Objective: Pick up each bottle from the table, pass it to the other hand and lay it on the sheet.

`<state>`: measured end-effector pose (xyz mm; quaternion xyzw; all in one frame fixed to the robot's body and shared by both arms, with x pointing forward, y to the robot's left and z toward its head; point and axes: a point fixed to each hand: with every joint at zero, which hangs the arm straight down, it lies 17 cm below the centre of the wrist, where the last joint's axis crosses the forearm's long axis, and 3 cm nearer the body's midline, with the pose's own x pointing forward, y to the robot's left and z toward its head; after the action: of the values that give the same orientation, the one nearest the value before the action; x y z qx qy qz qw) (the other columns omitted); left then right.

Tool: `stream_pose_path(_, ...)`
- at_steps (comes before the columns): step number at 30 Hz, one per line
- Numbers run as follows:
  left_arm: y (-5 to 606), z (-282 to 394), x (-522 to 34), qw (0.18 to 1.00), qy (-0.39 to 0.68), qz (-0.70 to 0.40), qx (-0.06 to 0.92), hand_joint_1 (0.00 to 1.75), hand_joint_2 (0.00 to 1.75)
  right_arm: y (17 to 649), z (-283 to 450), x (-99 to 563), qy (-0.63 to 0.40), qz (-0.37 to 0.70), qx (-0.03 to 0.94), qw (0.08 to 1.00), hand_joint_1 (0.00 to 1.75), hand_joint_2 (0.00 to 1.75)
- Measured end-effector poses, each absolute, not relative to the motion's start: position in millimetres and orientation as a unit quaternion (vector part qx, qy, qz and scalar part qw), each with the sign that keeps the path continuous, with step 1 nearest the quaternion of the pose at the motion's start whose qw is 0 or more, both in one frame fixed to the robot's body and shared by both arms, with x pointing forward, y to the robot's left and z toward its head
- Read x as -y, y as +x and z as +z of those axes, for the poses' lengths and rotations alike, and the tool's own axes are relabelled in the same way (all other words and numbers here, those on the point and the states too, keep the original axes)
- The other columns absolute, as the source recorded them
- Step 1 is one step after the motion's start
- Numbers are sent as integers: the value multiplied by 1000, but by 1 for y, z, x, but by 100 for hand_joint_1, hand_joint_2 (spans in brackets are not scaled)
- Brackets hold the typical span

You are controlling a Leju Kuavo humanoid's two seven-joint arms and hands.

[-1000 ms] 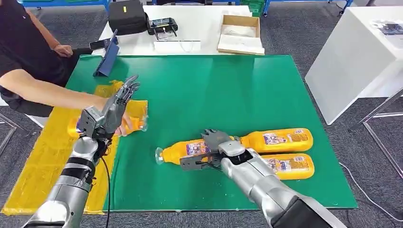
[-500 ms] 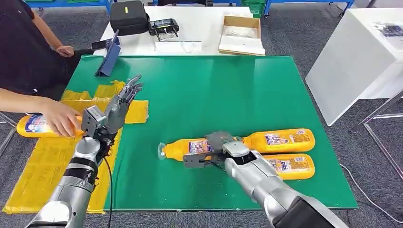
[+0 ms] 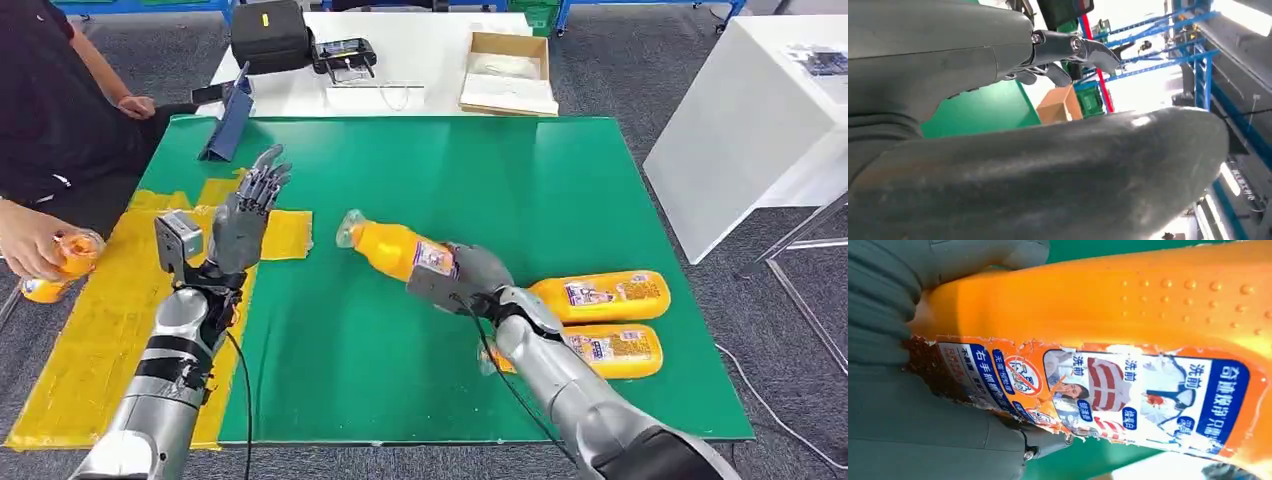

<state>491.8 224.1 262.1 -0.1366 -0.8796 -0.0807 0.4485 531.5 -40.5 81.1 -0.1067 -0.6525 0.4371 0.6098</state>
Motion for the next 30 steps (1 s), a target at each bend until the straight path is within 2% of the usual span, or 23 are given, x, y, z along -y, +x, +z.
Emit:
stream_pose_path(8,490,267,-223,443,-136,-77,883,0,0,537,89,54,-107,403,664,620,175,175)
stream_pose_path(9,489,268,-224,441,-139,-73,883,0,175,538,93,54,-105,394,672,618,175,175)
stream_pose_path(14,482,272,-229,442,-177,-7,879,0,175,541,153,73,-98,265,767,576,175,175)
stream_pose_path(18,476,269,-225,451,-195,37,870,0,175,530,190,86,-92,202,807,547,175,175)
stream_pose_path(23,464,274,-210,452,-237,67,857,0,175,505,222,71,-60,172,835,519,175,175)
stream_pose_path(30,444,298,-175,432,-264,65,860,0,175,462,254,15,-19,193,861,470,175,175)
